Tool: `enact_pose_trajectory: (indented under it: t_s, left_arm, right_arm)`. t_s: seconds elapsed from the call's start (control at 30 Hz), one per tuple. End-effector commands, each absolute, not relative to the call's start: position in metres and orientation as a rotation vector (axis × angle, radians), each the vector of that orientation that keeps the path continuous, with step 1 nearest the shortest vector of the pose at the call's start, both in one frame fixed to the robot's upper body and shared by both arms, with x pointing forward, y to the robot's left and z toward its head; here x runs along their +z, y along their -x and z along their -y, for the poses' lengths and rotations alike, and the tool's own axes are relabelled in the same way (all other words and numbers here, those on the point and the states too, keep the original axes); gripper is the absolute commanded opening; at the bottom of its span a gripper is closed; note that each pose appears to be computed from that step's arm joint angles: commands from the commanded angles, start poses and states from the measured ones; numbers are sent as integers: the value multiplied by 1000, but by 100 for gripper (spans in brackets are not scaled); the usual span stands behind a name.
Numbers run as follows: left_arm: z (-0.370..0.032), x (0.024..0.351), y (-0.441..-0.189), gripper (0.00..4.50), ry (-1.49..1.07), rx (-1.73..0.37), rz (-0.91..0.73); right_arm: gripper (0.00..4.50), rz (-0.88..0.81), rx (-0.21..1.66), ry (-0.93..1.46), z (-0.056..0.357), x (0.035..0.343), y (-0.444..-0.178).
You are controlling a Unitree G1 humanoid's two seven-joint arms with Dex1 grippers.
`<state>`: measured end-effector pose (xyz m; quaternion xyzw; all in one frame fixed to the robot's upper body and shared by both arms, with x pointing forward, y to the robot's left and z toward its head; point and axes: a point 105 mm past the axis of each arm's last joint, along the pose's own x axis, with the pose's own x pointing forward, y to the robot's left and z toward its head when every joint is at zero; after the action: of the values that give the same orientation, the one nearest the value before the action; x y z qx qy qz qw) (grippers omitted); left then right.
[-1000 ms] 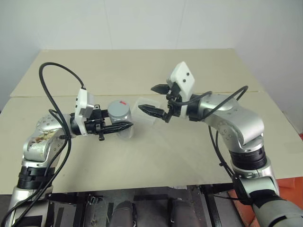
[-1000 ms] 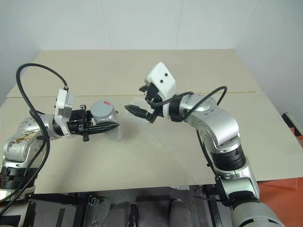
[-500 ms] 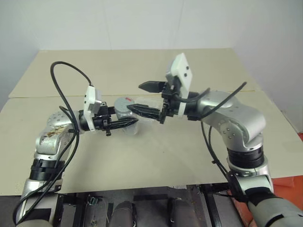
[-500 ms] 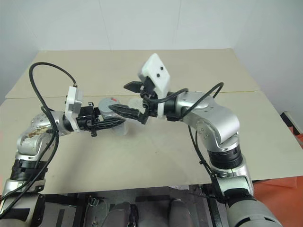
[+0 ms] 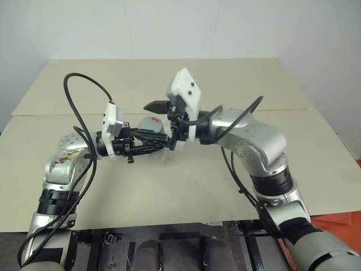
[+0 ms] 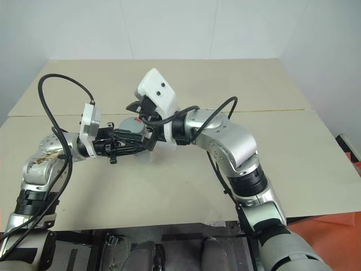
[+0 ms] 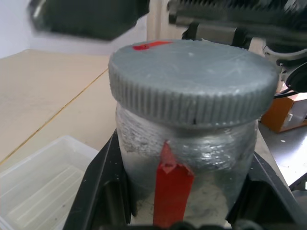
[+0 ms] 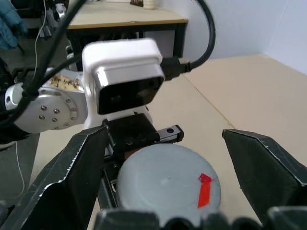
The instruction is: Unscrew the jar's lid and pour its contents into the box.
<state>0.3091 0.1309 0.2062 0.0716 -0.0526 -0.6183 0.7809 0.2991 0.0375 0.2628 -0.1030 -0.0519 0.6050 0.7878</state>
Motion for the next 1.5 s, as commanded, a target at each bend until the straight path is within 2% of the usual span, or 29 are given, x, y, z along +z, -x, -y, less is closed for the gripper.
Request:
enact_pose_trajectory:
  t_s: [0.03,1.13,1.5]
  left_arm:
    - [-133,219,-303,195,-193,-1343,164]
    - [-144,218,-294,195,-205,-1340,152]
    - [-148,216,-293,195,-208,-1325,139]
  right_arm:
    - [445,181,1302,245,-40,276,-298]
    - [445,143,1125,282,20,267,-328]
    - [445,133,1125,296,29,265,-327]
